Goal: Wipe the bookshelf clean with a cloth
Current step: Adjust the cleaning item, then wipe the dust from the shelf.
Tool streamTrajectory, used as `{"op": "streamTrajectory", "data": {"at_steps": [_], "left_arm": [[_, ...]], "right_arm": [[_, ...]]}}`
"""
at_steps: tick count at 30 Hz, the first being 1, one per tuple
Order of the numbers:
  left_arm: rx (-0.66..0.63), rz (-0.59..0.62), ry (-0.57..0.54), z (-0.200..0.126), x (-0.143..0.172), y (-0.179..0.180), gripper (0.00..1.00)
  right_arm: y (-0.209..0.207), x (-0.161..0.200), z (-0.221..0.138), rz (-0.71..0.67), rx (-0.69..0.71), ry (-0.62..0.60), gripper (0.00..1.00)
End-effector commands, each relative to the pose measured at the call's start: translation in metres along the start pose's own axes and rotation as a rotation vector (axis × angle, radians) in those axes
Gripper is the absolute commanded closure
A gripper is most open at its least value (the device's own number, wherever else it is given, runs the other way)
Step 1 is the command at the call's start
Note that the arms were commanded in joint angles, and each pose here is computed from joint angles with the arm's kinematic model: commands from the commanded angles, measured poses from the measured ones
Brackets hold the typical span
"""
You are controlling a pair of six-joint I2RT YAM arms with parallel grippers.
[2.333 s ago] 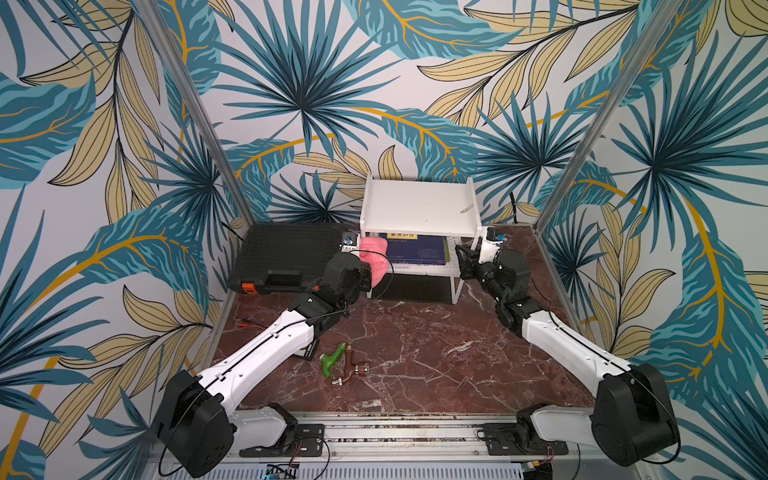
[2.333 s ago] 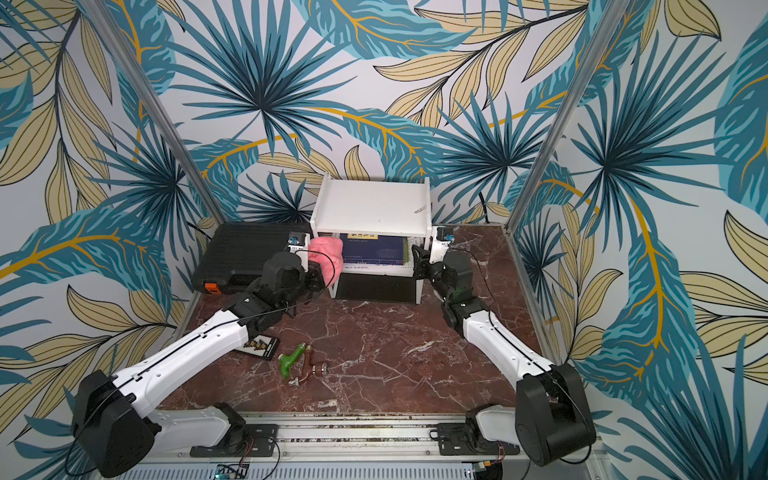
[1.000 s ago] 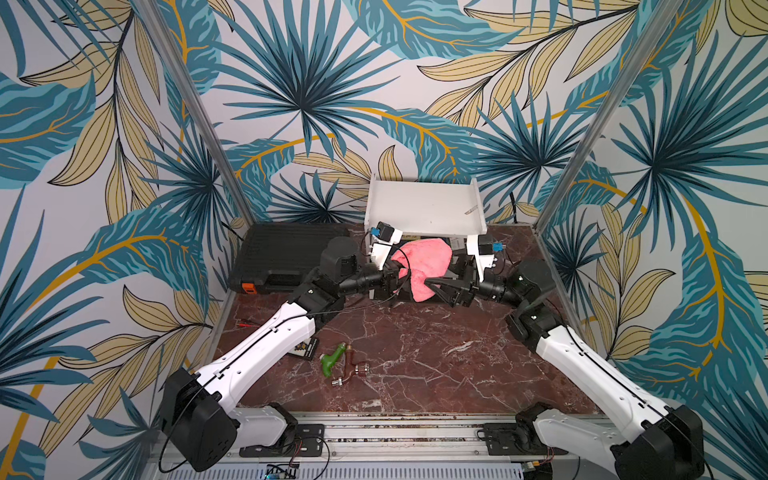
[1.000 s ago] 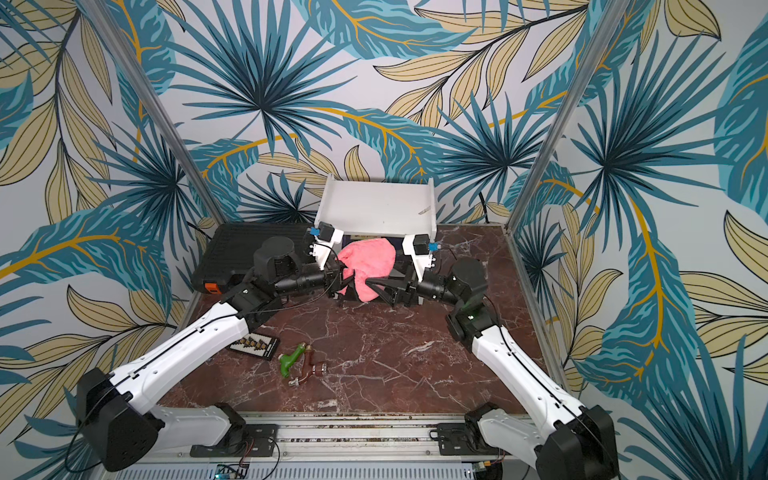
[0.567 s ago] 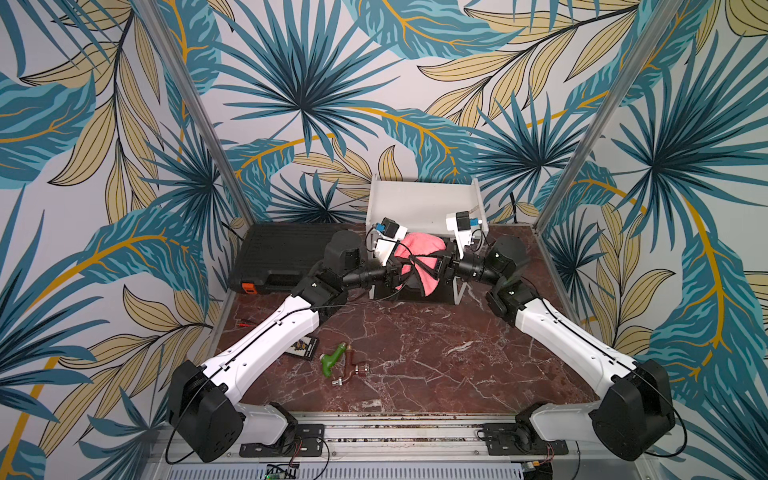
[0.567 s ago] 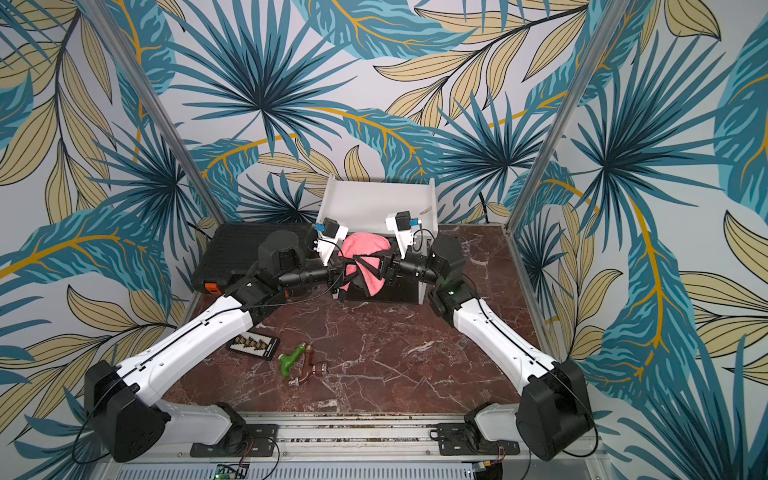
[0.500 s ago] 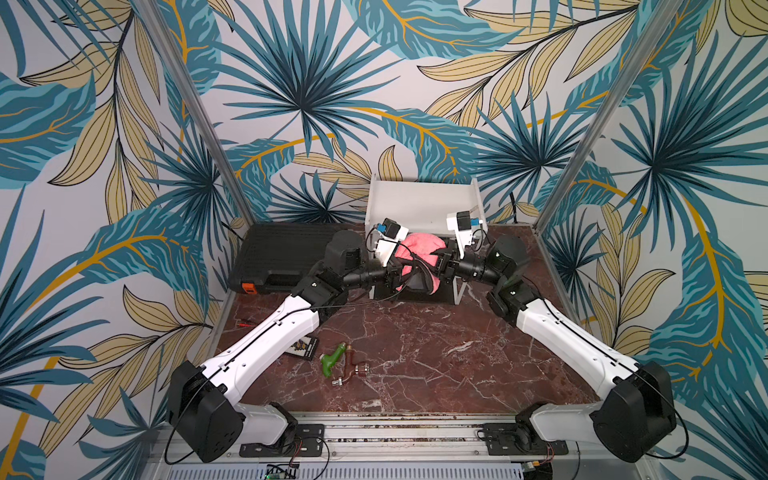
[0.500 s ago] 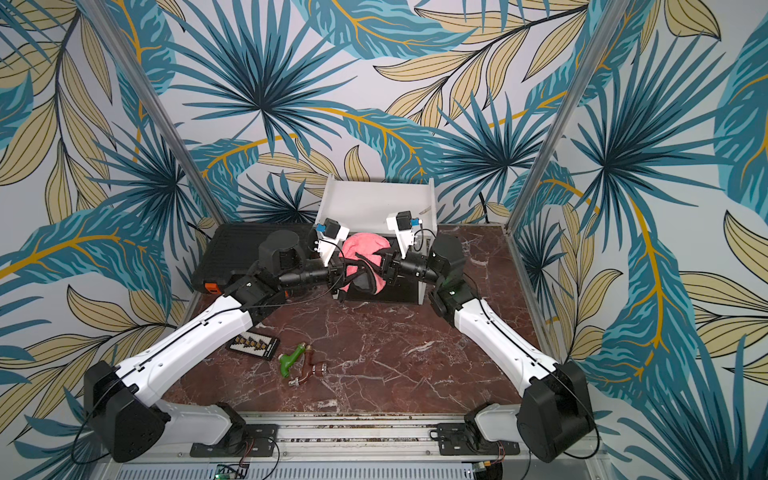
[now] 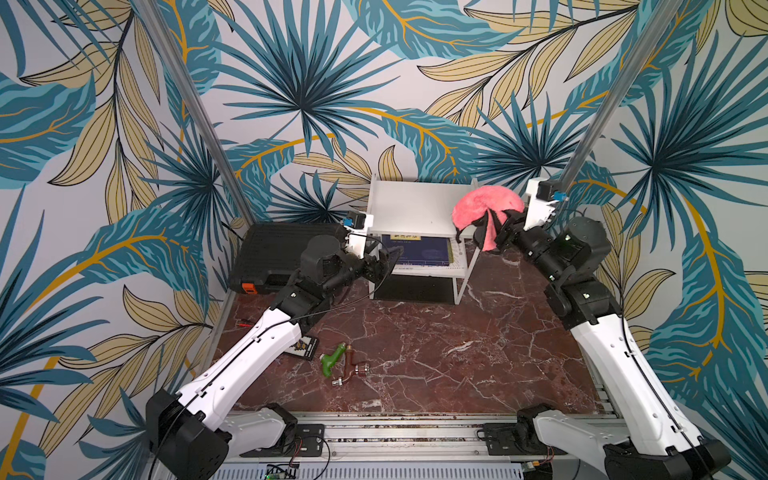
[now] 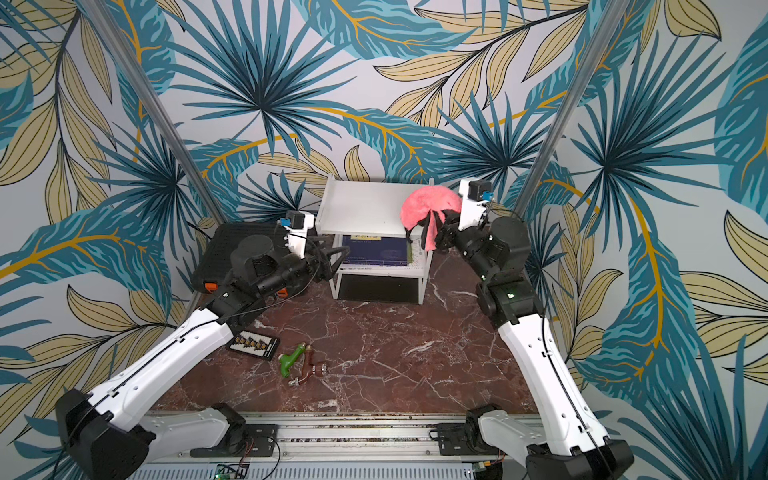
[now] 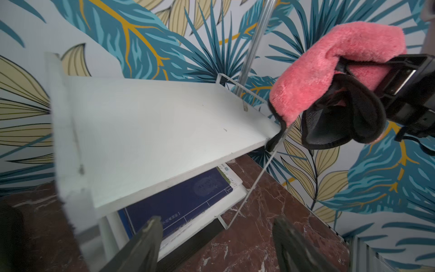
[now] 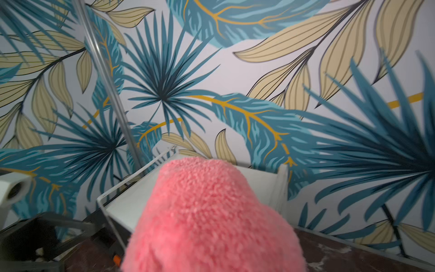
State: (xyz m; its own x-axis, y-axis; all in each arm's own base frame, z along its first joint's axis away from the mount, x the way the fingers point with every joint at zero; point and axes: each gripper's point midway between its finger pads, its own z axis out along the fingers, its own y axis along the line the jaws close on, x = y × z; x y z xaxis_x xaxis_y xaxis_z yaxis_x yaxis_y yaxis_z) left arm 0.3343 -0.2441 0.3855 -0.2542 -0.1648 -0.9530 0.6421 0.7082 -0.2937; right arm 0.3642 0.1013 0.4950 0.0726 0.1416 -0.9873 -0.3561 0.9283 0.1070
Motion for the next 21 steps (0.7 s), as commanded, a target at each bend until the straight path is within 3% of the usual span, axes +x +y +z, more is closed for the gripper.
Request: {"op": "streamTrajectory", "data": {"at_steps": [1, 5, 9, 12, 16, 18, 21], "left_arm": [[-0.181, 0.042, -0.108, -0.018, -0.025, 0.026, 0.18], [-0.366, 0.070, -0.179, -0.026, -0.044, 0.060, 0.15], [-0.520, 0.078, -0.070, -0.010, -0.040, 0.093, 0.17], [-0.539, 0.106, -0.022, 0.004, -0.034, 0.101, 0.20], [-0.548, 0.150, -0.027, 0.015, -0.033, 0.107, 0.28], [-0.551, 0.166, 0.003, 0.022, -0.030, 0.111, 0.35], [-0.544, 0.176, 0.051, 0.032, -0.026, 0.113, 0.43]], "right_arm": [[-0.032, 0.003, 0.017, -0.106, 0.164, 0.054, 1.00], [-0.036, 0.018, 0.052, -0.117, 0.147, 0.131, 1.00], [-0.048, 0.036, 0.074, -0.123, 0.190, 0.188, 1.00], [-0.036, 0.042, 0.061, -0.083, 0.133, 0.198, 1.00], [-0.029, 0.079, 0.043, -0.030, 0.091, 0.294, 1.00], [-0.031, 0.100, 0.058, -0.010, 0.079, 0.336, 1.00], [-0.057, 0.103, 0.091, -0.057, 0.196, 0.352, 1.00]]}}
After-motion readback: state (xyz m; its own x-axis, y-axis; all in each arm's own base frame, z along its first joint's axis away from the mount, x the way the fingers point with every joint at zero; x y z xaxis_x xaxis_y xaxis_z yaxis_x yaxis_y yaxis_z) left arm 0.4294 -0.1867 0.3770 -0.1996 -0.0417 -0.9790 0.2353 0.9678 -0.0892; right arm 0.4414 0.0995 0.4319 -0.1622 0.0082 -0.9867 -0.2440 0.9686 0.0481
